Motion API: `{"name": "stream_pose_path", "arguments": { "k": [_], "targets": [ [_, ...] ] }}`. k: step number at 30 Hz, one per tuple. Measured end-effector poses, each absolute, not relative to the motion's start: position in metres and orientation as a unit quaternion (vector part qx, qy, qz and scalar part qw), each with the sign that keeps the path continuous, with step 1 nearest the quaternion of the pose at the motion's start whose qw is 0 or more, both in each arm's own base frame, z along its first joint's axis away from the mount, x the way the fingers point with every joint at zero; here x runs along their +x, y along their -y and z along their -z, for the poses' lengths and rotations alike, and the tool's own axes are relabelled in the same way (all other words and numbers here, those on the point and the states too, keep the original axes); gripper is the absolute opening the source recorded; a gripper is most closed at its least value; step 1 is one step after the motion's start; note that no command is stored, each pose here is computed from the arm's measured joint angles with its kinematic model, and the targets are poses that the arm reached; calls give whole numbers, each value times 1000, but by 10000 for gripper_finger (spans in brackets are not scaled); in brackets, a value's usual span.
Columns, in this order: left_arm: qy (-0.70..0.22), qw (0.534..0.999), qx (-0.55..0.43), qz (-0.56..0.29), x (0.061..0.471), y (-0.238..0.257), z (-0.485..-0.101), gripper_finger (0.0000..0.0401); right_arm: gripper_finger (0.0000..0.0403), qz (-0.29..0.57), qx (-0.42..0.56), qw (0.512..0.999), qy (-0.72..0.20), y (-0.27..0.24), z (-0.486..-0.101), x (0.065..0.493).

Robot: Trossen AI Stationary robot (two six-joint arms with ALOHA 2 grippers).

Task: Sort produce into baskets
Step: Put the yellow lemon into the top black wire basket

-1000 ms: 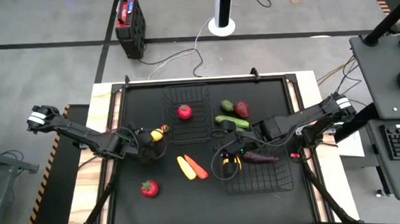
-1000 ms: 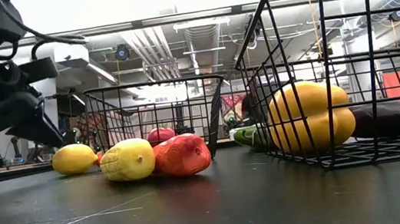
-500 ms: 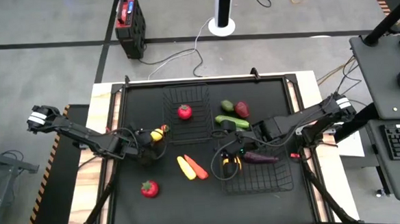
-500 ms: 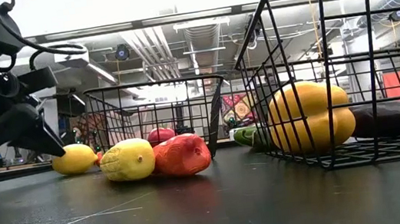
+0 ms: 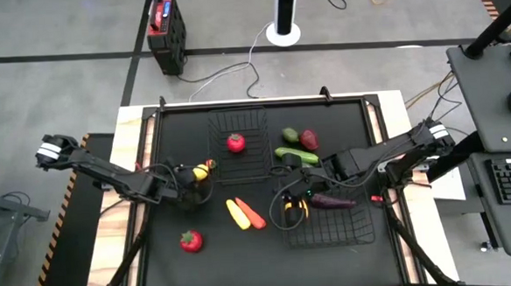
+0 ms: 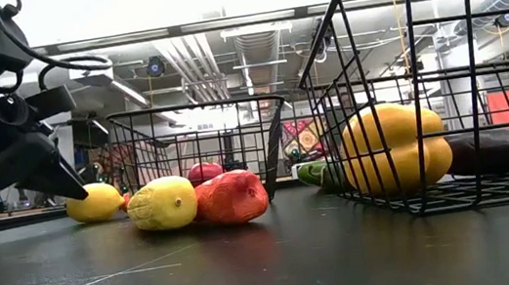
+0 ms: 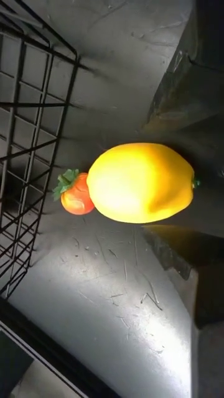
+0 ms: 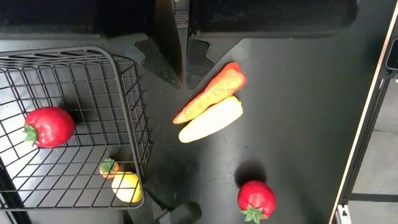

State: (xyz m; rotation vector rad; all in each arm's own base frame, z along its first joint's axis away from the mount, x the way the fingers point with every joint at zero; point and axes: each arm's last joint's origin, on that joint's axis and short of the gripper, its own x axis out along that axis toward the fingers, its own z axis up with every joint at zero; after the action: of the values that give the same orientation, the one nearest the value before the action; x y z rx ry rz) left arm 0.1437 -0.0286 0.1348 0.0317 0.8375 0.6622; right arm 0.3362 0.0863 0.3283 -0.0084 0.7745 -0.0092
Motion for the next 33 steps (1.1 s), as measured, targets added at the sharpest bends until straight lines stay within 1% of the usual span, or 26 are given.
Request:
{"name": "stream_pose_path", "arguments": {
  "k": [6, 24, 33],
  "targets": [
    [-394, 862, 36, -316, 148, 30, -130, 236, 13, 4, -4, 926, -377, -86, -328, 336],
    [-428, 839, 63, -331, 153, 31, -111, 232, 13, 7, 2, 927, -376, -86, -328, 336],
    [-426, 839, 56, -335, 154, 31, -110, 226, 13, 9, 8, 927, -376, -86, -328, 336]
  ]
}}
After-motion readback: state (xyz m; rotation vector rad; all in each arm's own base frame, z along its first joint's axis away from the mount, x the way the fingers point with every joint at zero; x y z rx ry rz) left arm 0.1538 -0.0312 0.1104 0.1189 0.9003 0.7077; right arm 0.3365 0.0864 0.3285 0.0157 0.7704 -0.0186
